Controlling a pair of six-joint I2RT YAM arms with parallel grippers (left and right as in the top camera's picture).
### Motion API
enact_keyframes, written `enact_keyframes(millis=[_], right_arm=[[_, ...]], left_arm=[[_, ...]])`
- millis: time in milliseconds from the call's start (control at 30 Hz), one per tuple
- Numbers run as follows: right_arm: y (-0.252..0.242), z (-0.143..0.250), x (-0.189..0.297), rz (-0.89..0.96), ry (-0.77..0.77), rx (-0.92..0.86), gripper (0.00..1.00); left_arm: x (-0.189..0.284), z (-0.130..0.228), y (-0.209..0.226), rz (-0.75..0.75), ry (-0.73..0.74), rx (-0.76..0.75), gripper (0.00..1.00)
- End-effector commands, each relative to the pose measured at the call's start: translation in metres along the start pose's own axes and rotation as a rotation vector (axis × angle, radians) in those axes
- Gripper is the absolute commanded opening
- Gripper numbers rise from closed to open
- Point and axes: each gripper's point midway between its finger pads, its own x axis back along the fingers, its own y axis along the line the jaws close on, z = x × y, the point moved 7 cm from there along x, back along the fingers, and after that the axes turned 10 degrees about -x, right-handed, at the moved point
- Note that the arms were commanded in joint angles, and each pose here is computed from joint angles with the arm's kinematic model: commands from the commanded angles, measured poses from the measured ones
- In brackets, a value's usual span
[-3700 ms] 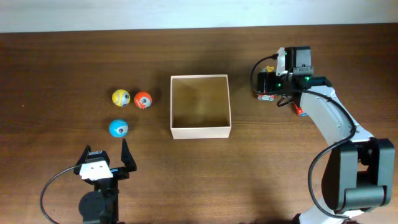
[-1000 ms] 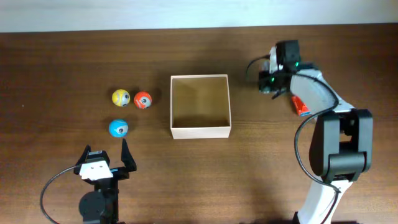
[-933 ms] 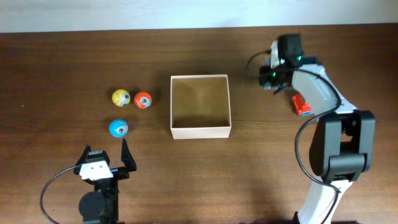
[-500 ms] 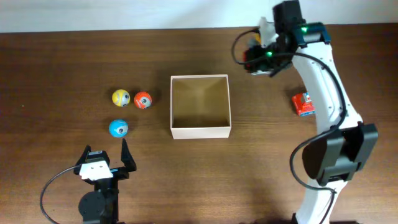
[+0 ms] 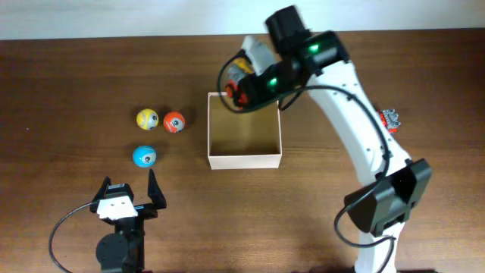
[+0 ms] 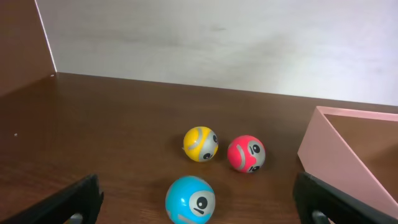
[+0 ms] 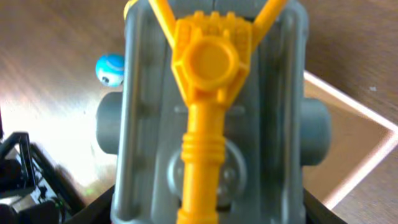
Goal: Pack container
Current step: 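Lift the fire truck and carry it left over the box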
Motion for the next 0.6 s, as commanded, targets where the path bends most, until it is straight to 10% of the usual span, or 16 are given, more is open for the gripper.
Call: enact_keyframes(millis=[0, 567], right_arm=[[0.017, 0.004, -0.007, 0.071, 0.003, 0.058, 0.51], [-0.002, 0.033, -0.102, 0.354, -0.038, -0.209, 0.51]], left_arm=[[0.000, 0.000, -0.002, 0.012, -0.003, -0.013, 0.99], [0.000, 0.000, -0.002, 0.012, -0.003, -0.013, 0.99]])
